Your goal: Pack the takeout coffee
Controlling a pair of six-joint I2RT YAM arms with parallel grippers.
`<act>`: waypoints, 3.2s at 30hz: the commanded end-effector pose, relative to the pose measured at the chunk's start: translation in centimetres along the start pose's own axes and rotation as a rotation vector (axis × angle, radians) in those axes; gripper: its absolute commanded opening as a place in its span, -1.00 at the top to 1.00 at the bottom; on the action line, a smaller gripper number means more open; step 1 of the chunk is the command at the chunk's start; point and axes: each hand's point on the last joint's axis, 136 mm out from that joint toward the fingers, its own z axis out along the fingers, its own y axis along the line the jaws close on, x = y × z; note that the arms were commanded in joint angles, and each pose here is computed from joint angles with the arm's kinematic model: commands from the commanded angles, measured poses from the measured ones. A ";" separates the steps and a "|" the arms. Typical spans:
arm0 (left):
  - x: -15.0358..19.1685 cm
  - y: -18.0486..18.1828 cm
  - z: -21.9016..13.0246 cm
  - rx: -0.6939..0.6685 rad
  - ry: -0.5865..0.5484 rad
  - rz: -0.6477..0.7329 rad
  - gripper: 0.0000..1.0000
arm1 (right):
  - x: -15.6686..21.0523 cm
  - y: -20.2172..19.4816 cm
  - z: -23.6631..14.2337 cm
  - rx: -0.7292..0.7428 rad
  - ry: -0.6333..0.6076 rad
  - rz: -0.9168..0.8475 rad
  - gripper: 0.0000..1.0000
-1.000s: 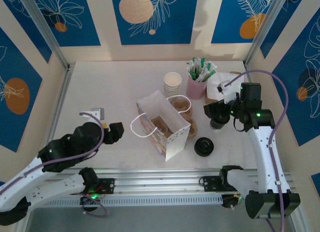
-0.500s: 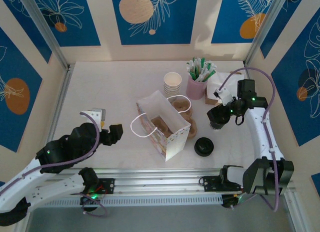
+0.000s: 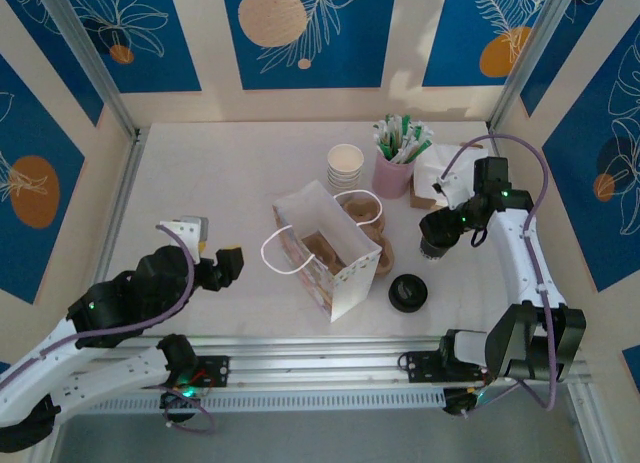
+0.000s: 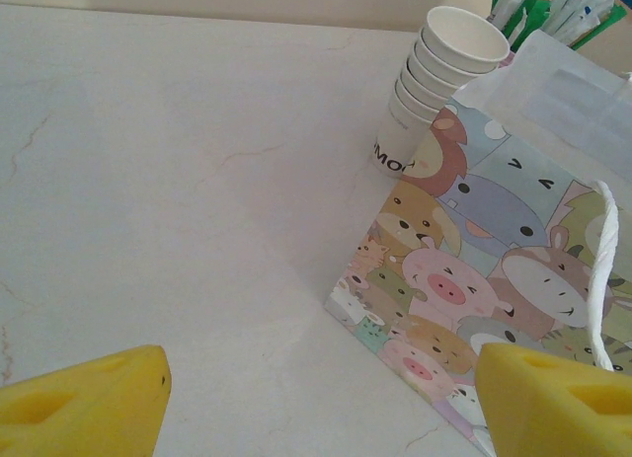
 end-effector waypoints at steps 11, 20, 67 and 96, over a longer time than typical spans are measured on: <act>-0.8 -0.2 -0.3 0.012 -0.028 -0.029 -0.64 | 1.0 1.3 1.8 -0.016 0.054 -0.010 -0.82; -0.7 0.2 -0.7 0.011 -0.035 -0.051 -0.64 | 1.7 0.5 2.5 0.063 0.083 -0.033 -0.77; -0.8 -0.1 0.2 0.007 -0.058 -0.080 -0.61 | 0.9 -0.5 2.1 0.117 0.076 0.031 -0.69; -1.2 0.7 -0.1 -0.038 -0.074 -0.048 -0.61 | 2.5 0.7 3.7 0.057 0.137 0.007 -0.56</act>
